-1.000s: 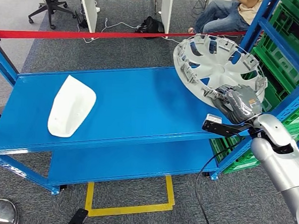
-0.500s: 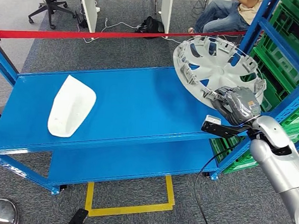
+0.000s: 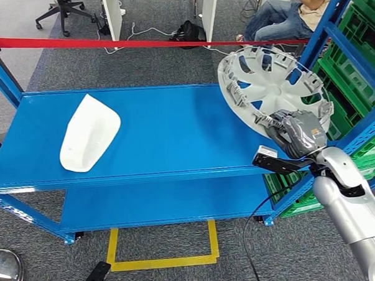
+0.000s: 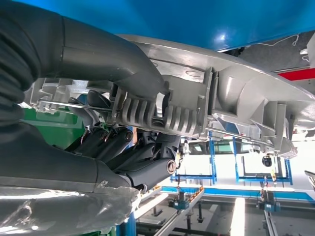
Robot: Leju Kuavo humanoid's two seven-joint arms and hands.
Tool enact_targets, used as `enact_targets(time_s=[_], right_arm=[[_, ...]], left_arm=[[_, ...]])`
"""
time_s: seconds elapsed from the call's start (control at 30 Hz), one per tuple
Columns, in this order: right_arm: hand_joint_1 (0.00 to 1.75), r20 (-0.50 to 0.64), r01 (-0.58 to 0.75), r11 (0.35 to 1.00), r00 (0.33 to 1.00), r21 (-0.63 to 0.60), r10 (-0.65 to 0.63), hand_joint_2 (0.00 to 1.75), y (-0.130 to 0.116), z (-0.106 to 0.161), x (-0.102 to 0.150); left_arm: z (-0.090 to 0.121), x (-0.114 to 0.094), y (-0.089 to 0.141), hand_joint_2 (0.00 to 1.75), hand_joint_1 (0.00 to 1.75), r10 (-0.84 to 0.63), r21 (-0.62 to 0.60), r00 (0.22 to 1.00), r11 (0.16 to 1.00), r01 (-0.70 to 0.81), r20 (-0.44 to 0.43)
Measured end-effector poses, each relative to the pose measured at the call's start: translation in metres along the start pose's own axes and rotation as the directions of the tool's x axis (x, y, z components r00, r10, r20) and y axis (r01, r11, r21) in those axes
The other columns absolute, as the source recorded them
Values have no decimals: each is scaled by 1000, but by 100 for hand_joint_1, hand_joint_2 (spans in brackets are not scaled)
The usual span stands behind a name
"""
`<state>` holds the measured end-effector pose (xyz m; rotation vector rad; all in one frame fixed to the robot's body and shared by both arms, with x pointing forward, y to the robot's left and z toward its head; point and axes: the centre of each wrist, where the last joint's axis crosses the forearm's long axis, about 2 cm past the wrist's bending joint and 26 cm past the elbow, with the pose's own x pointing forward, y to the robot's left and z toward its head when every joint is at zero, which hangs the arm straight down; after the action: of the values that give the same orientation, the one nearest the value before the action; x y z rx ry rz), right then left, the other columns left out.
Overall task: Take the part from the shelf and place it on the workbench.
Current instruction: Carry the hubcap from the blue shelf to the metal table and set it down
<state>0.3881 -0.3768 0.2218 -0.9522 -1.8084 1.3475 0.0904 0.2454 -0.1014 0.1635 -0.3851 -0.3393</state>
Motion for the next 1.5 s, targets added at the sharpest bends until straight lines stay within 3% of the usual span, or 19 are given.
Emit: enact_targets(time_s=[1.5], right_arm=[[175, -1, 14, 1000, 1000, -3, -14, 175, 4, -1, 4]], left_arm=[[0, 0, 0, 175, 0, 6, 0, 1000, 1000, -6, -7]])
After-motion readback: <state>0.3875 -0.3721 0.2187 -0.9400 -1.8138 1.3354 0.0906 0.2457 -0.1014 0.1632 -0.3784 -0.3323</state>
